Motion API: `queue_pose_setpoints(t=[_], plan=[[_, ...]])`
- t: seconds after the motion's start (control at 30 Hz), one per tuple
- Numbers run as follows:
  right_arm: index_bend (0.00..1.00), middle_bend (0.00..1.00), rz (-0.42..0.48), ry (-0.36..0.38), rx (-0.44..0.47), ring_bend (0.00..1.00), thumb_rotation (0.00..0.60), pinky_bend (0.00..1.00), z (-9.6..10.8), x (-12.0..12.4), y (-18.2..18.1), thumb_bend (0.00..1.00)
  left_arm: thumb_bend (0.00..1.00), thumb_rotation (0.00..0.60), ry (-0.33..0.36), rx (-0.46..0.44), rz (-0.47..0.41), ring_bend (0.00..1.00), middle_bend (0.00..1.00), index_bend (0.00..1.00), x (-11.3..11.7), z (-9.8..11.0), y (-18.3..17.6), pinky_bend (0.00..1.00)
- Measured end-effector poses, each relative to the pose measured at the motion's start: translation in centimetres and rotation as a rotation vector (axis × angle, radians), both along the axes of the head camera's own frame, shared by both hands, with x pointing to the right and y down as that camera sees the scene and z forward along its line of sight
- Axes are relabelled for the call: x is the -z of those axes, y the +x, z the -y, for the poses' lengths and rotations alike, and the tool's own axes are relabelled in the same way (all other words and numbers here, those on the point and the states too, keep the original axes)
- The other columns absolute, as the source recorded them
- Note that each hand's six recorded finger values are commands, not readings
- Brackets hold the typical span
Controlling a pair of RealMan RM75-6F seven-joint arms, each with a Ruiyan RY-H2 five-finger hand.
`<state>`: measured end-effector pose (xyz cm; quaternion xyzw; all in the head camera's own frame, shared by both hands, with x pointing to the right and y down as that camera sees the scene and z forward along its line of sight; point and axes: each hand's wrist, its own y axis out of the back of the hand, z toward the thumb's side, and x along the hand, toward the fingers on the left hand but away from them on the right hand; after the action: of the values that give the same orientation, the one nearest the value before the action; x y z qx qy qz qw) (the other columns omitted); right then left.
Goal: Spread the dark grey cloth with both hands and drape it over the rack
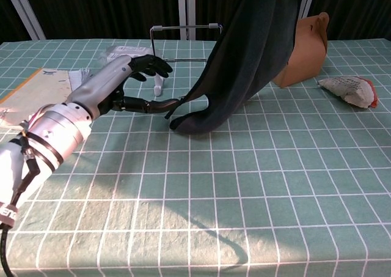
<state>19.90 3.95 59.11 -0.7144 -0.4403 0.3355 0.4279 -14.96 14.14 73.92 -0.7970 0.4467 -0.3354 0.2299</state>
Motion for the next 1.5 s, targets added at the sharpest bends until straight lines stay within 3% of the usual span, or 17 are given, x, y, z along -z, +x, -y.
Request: queue_pose_setpoints(t=[0.47, 0.97, 1.03, 1.3, 1.5], plan=[[1.00, 0.17, 0.008, -0.006, 0.006, 0.00, 0.600, 0.00, 0.2, -0.1, -0.9, 0.53, 0.10, 0.334, 0.009, 0.025, -0.018, 0.20, 0.26, 0.30, -0.8, 0.4, 3.0, 0.21], [1.00, 0.17, 0.010, -0.015, 0.003, 0.00, 0.600, 0.00, 0.2, -0.2, -1.4, 0.53, 0.15, 0.331, -0.025, 0.089, -0.025, 0.22, 0.30, 0.40, -2.1, 1.3, 4.4, 0.22], [1.00, 0.17, 0.011, -0.015, 0.004, 0.00, 0.600, 0.00, 0.2, -0.1, -1.4, 0.53, 0.16, 0.356, -0.028, 0.093, -0.033, 0.22, 0.30, 0.41, -2.1, 1.4, 4.6, 0.23], [1.00, 0.16, 0.015, -0.017, 0.009, 0.00, 0.600, 0.00, 0.1, -0.1, -1.7, 0.53, 0.26, 0.596, -0.033, 0.112, -0.061, 0.26, 0.34, 0.54, -2.2, 1.5, 5.0, 0.26], [1.00, 0.16, 0.012, -0.020, 0.007, 0.00, 0.600, 0.00, 0.1, -0.2, -1.5, 0.53, 0.33, 0.600, -0.050, 0.161, -0.114, 0.29, 0.38, 0.64, -2.2, 1.8, 4.7, 0.29]])
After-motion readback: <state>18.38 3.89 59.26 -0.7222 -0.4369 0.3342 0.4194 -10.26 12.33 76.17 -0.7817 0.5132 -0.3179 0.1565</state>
